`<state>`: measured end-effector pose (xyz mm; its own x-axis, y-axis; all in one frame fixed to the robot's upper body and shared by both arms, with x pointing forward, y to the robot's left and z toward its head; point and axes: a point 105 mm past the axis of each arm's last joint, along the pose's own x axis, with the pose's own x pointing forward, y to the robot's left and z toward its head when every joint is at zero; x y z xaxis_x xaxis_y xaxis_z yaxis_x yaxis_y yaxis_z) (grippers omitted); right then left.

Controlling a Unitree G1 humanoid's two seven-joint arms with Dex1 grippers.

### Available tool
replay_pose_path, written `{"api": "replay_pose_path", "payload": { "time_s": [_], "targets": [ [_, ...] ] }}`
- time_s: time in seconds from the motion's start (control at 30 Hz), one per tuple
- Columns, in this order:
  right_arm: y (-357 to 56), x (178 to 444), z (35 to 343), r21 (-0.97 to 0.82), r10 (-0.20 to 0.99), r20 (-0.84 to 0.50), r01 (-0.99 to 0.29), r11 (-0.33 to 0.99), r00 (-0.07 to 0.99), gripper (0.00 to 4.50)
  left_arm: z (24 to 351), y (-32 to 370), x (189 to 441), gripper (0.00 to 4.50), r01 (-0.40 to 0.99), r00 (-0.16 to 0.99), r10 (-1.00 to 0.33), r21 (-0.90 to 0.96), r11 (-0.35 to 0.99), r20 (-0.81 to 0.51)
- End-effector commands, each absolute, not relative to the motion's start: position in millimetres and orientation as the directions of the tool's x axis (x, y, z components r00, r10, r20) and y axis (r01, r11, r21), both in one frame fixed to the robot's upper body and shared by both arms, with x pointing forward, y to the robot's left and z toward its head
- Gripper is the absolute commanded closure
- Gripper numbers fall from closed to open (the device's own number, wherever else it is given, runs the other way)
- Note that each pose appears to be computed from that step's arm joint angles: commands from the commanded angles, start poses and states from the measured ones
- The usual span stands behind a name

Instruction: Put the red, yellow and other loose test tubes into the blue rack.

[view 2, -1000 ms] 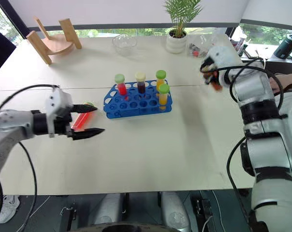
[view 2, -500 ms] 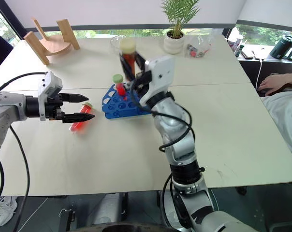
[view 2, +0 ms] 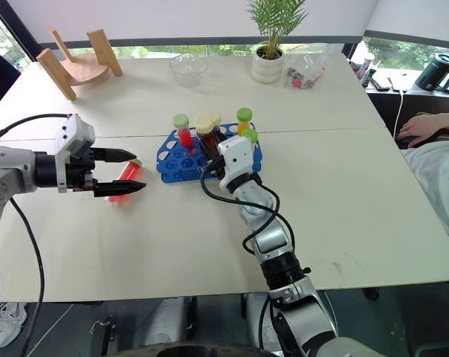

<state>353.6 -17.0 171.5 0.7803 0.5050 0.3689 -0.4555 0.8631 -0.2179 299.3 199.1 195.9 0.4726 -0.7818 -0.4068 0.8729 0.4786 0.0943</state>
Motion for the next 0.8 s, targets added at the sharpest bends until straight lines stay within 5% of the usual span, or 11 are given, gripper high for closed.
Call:
{"api": "replay_pose_path", "payload": {
  "time_s": [0.03, 0.8],
  "targets": [
    [-19, 355, 174, -0.220, 0.494, 0.394, -0.442, 0.870, 0.775, 3.64, 208, 199, 297, 0.00, 0.866, 0.494, -0.778, 0.137, 0.481, -0.389],
    [-14, 354, 157, -0.199, 0.497, 0.359, -0.455, 0.868, 0.790, 3.64, 205, 199, 299, 0.00, 0.862, 0.500, -0.777, 0.131, 0.490, -0.381]
  ]
}}
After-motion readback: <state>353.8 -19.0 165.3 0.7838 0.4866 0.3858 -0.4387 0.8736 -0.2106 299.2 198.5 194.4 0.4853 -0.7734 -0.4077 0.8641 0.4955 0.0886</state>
